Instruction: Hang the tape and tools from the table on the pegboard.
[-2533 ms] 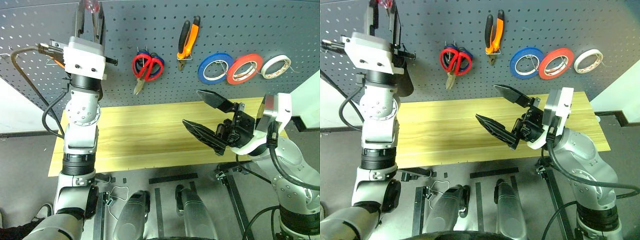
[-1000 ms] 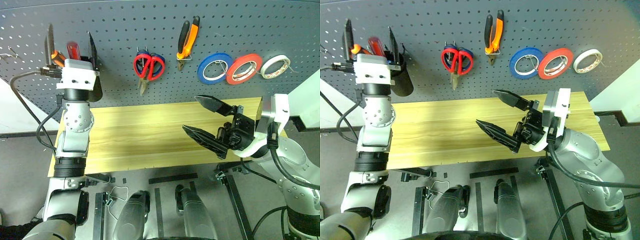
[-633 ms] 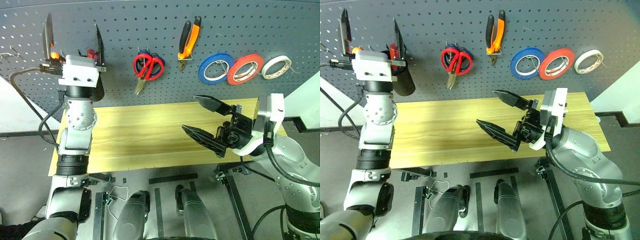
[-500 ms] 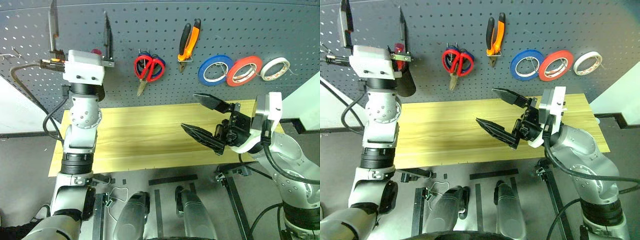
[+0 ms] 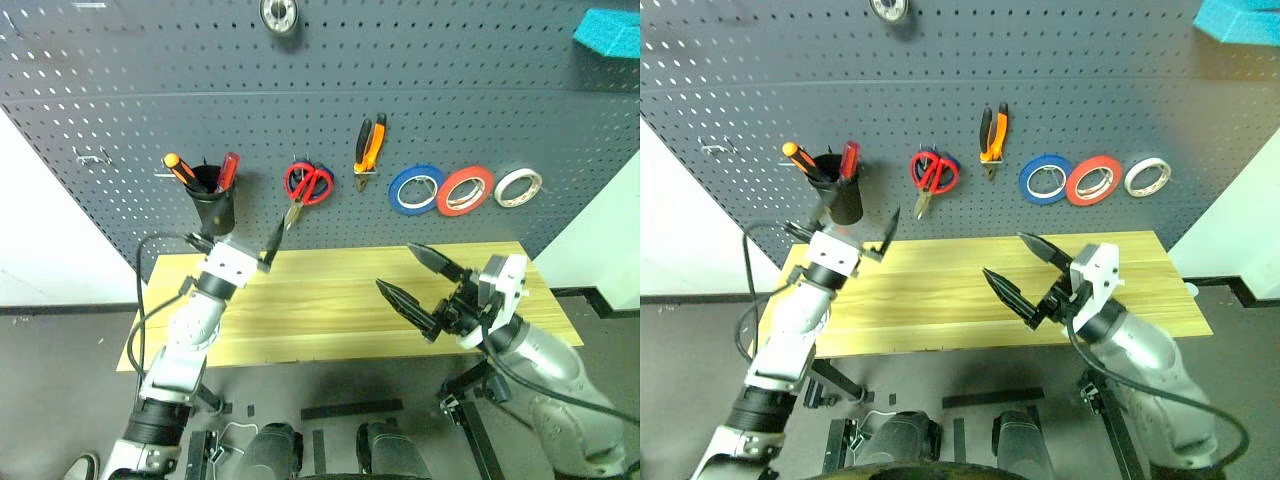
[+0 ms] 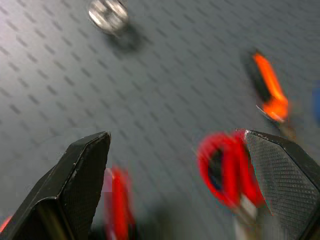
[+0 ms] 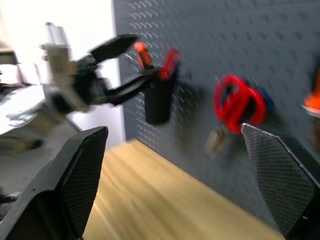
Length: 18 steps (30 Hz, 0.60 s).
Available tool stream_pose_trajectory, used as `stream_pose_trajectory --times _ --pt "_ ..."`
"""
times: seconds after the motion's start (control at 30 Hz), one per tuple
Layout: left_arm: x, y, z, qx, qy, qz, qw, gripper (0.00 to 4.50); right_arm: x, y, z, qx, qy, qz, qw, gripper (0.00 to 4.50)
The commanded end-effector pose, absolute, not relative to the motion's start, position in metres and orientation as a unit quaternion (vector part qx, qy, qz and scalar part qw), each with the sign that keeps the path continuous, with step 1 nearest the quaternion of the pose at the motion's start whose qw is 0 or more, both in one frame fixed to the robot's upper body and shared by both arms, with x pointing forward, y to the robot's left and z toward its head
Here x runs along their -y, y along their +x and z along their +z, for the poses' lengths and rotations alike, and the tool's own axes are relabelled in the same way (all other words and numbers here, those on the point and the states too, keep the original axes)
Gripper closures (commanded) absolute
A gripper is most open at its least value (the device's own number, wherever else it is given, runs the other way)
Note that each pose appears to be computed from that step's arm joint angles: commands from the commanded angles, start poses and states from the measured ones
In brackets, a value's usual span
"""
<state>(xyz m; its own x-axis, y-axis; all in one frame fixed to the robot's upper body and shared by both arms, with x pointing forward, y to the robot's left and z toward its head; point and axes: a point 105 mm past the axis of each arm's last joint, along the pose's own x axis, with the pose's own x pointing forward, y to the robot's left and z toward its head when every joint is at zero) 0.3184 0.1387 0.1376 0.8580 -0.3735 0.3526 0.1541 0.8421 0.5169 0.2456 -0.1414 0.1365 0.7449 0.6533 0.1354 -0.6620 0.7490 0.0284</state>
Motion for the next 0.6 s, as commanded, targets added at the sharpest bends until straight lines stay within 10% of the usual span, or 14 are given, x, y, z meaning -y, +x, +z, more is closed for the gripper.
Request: stream_pose_trajectory --times 0.03,0.17,0.6 --pt "-0.134 0.320 0.088 0.141 0.238 -0.194 0.941 0.02 0.176 0.254 0.094 0.030 0.009 0.230 0.973 0.00" --pt "-0.144 0.310 0.030 0.026 0.206 -0.236 0.949 0.02 0.206 0.242 0.045 -0.023 0.001 0.141 0.990 0.00" --pt "-0.150 0.284 -0.039 -0.180 0.116 -0.310 0.926 0.02 0.214 0.248 0.038 -0.020 0.029 0.175 0.984 0.00"
